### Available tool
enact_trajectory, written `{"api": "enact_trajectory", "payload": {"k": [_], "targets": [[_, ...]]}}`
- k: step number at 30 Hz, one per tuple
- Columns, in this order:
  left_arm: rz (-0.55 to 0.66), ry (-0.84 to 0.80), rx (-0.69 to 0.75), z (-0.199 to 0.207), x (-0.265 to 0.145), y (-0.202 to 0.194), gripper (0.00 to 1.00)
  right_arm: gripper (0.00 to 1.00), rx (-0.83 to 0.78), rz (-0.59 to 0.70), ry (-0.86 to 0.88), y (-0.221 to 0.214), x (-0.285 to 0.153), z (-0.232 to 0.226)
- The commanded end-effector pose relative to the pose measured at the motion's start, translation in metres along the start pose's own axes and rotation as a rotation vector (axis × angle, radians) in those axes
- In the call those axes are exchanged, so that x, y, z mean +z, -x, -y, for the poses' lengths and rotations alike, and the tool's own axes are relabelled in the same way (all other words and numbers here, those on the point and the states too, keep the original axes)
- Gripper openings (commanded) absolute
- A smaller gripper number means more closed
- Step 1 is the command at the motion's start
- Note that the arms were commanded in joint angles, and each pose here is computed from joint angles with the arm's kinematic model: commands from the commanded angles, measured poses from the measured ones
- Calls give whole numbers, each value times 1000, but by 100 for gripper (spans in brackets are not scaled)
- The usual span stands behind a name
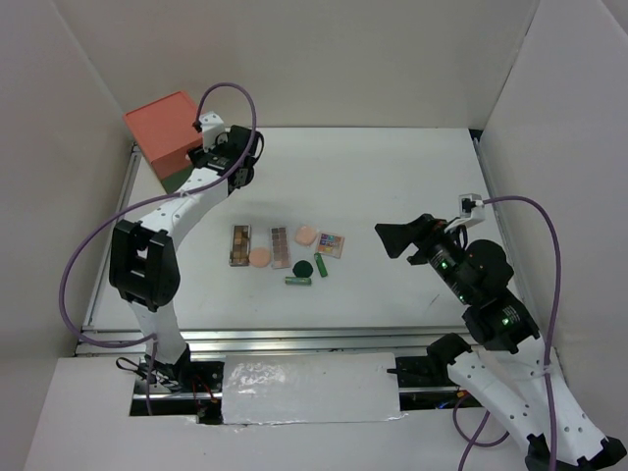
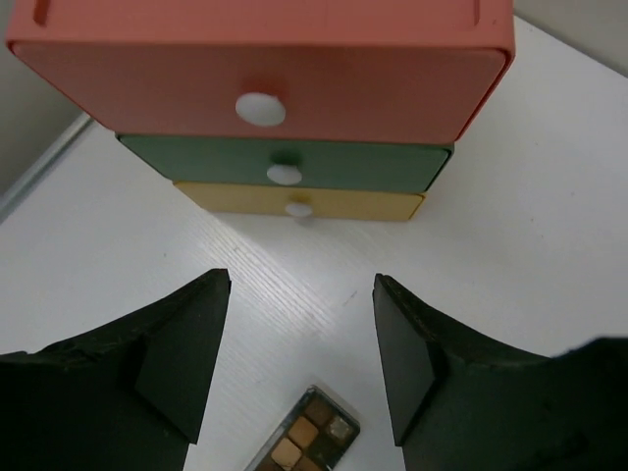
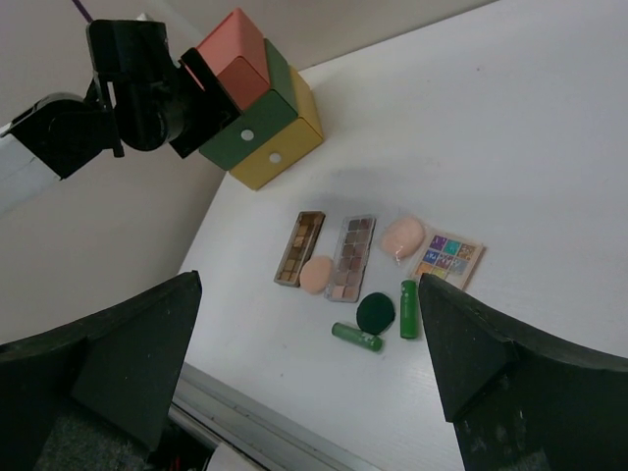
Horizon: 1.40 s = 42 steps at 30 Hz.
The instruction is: Organize the makeup
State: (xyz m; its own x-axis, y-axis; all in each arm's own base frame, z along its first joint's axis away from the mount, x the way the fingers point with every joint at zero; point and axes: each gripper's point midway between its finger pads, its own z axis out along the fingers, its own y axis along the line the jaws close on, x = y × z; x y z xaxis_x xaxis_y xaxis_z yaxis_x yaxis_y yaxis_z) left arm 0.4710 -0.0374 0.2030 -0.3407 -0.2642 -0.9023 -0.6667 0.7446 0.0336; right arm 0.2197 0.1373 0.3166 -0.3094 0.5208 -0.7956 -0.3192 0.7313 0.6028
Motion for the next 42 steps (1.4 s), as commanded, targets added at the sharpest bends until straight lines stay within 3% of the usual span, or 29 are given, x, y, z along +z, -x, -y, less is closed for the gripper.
{"api": "enact_trajectory", "payload": {"k": [1,4,17,42], "targets": [[120,30,-16,-3,3,38,72,100,5,25,25,5,5,-4],[136,12,-20,-7,14,46,76,100,-5,12,5,2,8,0],[126,52,-12,-23,50,51,69,100,-9,4,-43,2,13,8],[123,60,-10,-24,73,41,62,100,-11,15,-71,3,17,13]]}}
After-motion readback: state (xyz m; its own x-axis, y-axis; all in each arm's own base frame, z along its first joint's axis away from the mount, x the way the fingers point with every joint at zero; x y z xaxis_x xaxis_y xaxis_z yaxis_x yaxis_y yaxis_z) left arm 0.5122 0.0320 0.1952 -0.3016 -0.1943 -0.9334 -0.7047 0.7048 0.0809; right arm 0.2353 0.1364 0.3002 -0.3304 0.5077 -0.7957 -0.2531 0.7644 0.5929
